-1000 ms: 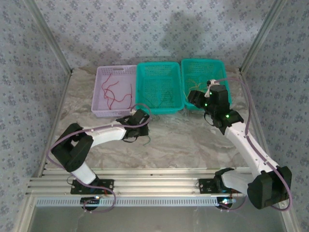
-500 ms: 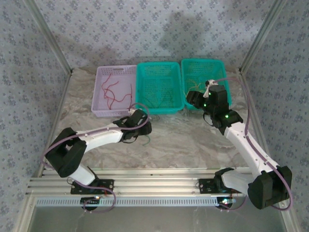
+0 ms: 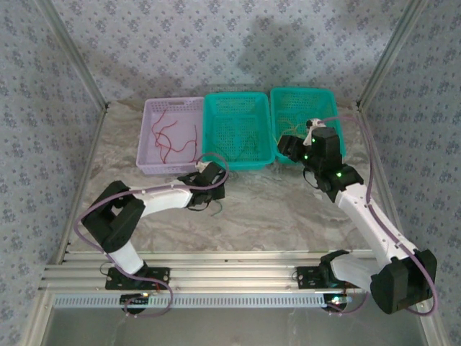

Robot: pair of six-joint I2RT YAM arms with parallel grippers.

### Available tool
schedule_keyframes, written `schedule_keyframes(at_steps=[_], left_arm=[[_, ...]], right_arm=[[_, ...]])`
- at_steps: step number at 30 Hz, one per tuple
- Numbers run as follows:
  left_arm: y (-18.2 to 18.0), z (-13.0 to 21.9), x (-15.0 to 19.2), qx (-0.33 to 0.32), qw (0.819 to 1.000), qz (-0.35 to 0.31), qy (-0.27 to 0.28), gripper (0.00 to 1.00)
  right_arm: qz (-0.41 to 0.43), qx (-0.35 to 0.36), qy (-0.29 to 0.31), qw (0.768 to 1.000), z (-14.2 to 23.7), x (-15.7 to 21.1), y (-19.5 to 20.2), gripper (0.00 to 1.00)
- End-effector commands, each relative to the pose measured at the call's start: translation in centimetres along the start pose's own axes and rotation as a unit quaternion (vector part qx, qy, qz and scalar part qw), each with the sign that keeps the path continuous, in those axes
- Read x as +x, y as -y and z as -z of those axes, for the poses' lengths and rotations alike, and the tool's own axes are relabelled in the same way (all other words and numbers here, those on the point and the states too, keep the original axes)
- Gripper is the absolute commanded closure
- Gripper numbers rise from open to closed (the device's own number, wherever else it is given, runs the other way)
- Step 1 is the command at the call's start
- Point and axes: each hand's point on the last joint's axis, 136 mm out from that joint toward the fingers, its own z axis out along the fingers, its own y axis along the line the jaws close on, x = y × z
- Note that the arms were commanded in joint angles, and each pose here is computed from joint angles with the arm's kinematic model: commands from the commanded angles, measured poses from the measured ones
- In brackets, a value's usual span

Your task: Untangle the cables

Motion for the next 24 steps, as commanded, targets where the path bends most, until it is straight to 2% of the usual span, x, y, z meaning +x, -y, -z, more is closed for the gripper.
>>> schedule_keyframes(at_steps=[1,7,15,24], left_arm=[[0.7,0.6,-1.1,0.006,1.0,0.003,0.02,0.72],[0.2,0.7,-0.7,0.0,1.0,0.0,0.016,0.8],[-0.8,2.4,-0.1,-0.001,1.0,0.004,0.017,0.99],[-1.7,7.6,0.7,0.005,1.0,0.0,0.026,1.0]], right_arm=[[0.015,-0.023,0.018,0.999,0.9,-1.2,-1.4,0.44],[0.015,-0.027,0.017,0.999,1.0,-1.1,-1.6,0.44],[0.02,-0.034,0.018,0.999,1.3,-1.1,-1.9,0.44],[0.021,-0.026,0.001,0.999,0.6,0.6,-1.0,0.41]])
